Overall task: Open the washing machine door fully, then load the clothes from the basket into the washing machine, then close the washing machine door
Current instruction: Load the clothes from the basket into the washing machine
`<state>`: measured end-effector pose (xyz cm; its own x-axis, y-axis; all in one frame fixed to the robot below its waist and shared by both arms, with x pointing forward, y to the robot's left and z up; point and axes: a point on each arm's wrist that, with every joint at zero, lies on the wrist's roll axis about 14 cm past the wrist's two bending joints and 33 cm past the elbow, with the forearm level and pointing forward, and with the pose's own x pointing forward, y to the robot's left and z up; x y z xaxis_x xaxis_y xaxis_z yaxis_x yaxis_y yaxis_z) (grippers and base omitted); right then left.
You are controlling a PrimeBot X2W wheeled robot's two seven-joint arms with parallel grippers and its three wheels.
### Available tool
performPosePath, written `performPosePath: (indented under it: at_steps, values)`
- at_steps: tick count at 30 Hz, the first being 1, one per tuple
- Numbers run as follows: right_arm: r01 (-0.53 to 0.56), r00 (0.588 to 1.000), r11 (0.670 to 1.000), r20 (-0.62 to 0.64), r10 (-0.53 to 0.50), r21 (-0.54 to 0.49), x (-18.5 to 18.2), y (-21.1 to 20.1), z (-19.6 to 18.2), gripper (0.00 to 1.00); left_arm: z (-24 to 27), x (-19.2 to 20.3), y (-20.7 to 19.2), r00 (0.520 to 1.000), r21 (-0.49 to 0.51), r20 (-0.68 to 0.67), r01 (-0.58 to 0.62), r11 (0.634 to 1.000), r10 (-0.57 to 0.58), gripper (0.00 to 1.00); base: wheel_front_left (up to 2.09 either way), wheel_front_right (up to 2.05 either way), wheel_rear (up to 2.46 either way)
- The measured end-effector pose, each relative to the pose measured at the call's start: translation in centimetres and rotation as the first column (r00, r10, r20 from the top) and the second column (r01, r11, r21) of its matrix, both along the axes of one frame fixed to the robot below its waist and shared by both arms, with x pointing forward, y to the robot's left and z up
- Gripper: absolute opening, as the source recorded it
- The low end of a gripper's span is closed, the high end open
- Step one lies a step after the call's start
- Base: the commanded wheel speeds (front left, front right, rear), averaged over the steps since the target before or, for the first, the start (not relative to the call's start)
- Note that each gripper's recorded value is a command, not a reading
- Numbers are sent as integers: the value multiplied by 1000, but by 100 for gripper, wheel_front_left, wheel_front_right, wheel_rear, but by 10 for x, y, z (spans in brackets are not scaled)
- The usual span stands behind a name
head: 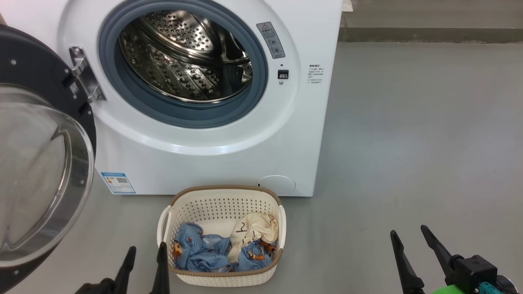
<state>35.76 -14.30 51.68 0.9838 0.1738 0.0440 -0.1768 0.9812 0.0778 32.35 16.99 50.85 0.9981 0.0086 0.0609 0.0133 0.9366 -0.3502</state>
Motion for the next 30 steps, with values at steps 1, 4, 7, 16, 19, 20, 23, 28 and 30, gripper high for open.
performPosePath:
  at_steps: [1, 4, 7, 16, 19, 20, 23, 28, 30]
  values:
    - [0, 1000, 1000, 0, 0, 0, 0, 0, 0, 100, 0, 0, 0, 1000, 0, 0, 0, 1000, 0, 100, 75, -119, 44]
    - [-2, 1000, 1000, -2, 2, 0, 0, 1, -1, 100, 1, 0, 1, 1000, 1, 2, -2, 1000, 2, 100, 102, -146, 44]
    - [-4, 1000, 1000, -3, 4, 0, 1, 1, -1, 100, 1, 0, 2, 1000, 2, 1, -5, 1000, 5, 100, 143, -187, 45]
    - [-8, 1000, 1000, -6, 8, 0, 2, 3, -2, 100, -1, -1, 5, 1000, 53, -4, -8, 999, 8, 100, 165, -189, 24]
    - [-8, 1000, 1000, -8, 8, 0, 2, 3, -2, 100, -3, -1, 3, 1000, 55, -9, -2, 998, 3, 100, 104, -104, 0]
    - [-8, 1000, 1000, -9, 8, 0, 2, 3, -3, 100, -3, -1, 3, 1000, 56, -10, -1, 998, 1, 100, 77, -77, 0]
    - [-8, 1000, 1000, -11, 8, 0, 2, 3, -3, 100, -4, -1, 0, 1000, 55, -13, 10, 998, -9, 100, 50, -50, 0]
    - [-5, 1000, 1000, -14, 5, 0, 2, 2, -4, 100, -5, -1, -1, 1000, 55, -14, 15, 998, -14, 100, 6, -6, 0]
    - [-5, 1000, 1000, -15, 5, 0, 2, 2, -5, 100, -5, -1, -1, 1000, 59, -14, 16, 998, -15, 100, 0, 0, 0]
